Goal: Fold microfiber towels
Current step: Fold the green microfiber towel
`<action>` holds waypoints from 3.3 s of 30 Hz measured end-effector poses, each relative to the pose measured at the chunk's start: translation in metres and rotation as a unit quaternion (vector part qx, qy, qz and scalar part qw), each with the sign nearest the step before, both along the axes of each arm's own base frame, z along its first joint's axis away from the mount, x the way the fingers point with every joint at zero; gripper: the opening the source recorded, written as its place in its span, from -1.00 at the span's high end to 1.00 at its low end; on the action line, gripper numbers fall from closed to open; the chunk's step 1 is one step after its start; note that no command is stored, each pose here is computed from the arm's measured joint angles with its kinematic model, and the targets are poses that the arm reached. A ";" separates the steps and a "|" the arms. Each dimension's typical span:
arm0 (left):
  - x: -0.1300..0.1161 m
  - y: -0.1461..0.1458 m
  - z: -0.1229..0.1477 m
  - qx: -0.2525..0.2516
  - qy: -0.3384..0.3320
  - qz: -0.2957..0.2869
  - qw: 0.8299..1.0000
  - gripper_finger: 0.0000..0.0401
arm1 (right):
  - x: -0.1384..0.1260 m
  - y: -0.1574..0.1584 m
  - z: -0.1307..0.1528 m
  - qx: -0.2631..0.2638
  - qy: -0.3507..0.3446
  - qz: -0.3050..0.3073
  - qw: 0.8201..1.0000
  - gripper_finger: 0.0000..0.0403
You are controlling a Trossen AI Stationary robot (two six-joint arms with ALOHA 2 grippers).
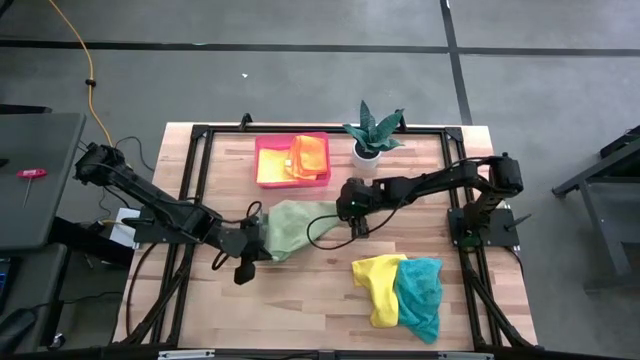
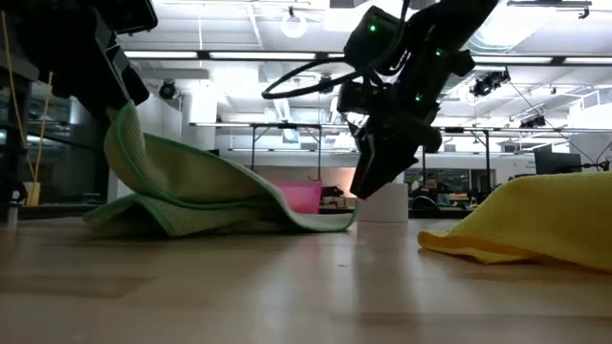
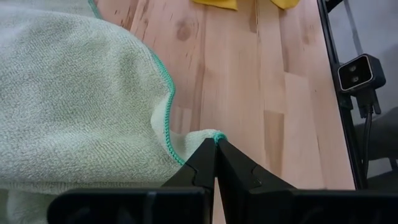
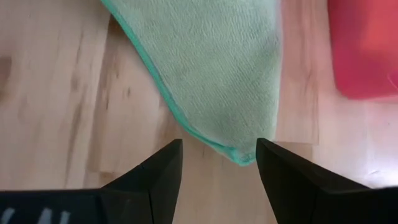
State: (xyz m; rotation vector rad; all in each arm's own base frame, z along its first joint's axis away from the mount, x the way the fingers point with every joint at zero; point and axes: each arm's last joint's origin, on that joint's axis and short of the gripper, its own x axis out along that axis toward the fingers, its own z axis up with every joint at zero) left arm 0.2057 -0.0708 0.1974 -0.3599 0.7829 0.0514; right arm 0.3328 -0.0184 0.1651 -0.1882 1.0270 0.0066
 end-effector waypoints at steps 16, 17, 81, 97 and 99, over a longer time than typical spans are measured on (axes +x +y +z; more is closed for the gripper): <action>0.000 0.000 0.000 -0.008 0.000 0.011 1.000 1.00 | 0.007 -0.008 -0.020 -0.027 0.017 0.042 0.999 0.08; 0.000 0.000 0.000 -0.008 0.000 0.011 1.000 1.00 | 0.007 -0.008 -0.019 -0.027 0.016 0.042 0.999 0.11; -0.067 0.120 0.242 0.525 0.054 0.074 0.846 1.00 | -0.144 -0.022 0.267 0.046 -0.384 -0.147 0.910 1.00; -0.063 0.109 0.215 0.403 0.076 0.081 0.909 1.00 | -0.140 -0.008 0.240 0.101 -0.290 -0.143 0.941 1.00; -0.057 0.104 0.199 0.361 0.077 0.070 0.927 1.00 | -0.139 -0.001 0.232 0.119 -0.268 -0.141 0.946 1.00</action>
